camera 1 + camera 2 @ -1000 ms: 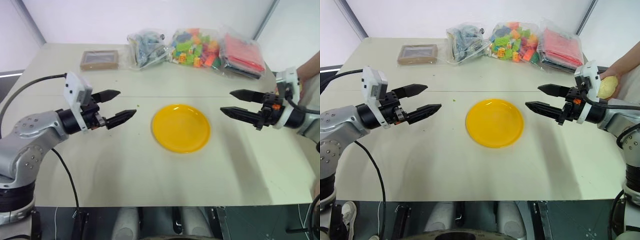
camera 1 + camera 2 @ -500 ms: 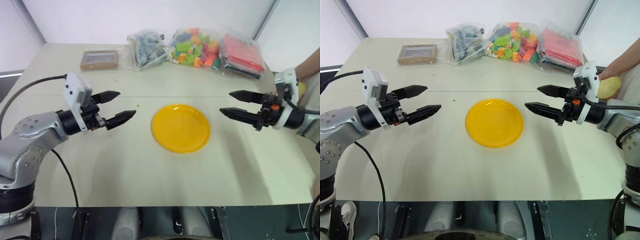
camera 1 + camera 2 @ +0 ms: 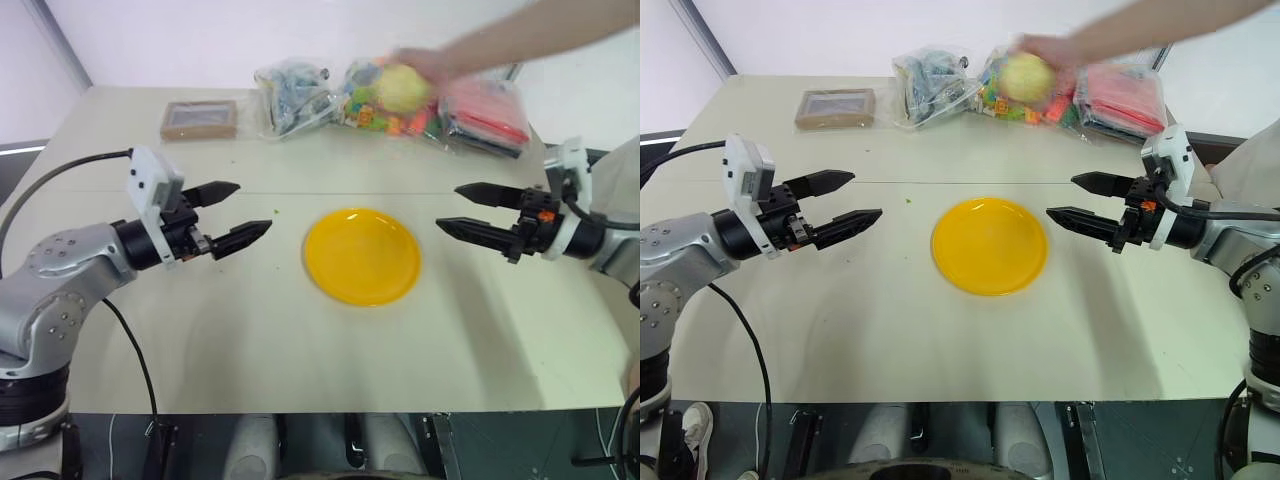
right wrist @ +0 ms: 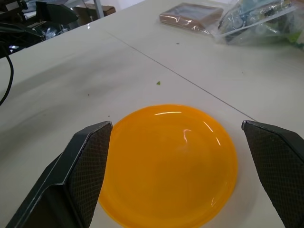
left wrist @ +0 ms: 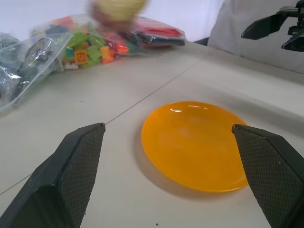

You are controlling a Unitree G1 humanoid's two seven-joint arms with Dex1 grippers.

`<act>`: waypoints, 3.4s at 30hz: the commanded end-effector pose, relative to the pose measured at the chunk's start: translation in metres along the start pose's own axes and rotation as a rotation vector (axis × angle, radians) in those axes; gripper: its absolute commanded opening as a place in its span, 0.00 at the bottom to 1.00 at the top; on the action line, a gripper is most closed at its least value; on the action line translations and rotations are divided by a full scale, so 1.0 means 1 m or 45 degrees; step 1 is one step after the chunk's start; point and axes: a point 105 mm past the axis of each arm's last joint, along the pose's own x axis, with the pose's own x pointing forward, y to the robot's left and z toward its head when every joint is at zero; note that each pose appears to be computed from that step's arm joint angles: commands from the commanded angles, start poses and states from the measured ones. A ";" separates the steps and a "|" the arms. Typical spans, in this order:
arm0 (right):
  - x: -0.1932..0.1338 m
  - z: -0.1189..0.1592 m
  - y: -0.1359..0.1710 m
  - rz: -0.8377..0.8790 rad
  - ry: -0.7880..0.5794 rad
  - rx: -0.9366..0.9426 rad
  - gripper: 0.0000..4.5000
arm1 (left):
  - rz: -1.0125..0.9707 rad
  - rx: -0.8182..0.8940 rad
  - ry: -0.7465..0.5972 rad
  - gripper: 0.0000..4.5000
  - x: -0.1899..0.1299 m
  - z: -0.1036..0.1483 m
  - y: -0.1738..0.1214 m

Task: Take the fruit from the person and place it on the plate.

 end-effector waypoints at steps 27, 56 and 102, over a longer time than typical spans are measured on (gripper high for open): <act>0.027 0.054 0.018 0.024 -0.238 -0.102 0.99 | 0.208 -0.347 -0.408 1.00 0.054 0.040 0.027; 0.020 0.045 0.021 -0.026 -0.209 -0.105 0.99 | -0.046 -1.497 -0.636 1.00 0.140 0.041 0.016; -0.013 0.026 0.028 -0.125 -0.002 -0.213 1.00 | -0.252 -0.250 0.040 0.41 0.121 -0.014 -0.016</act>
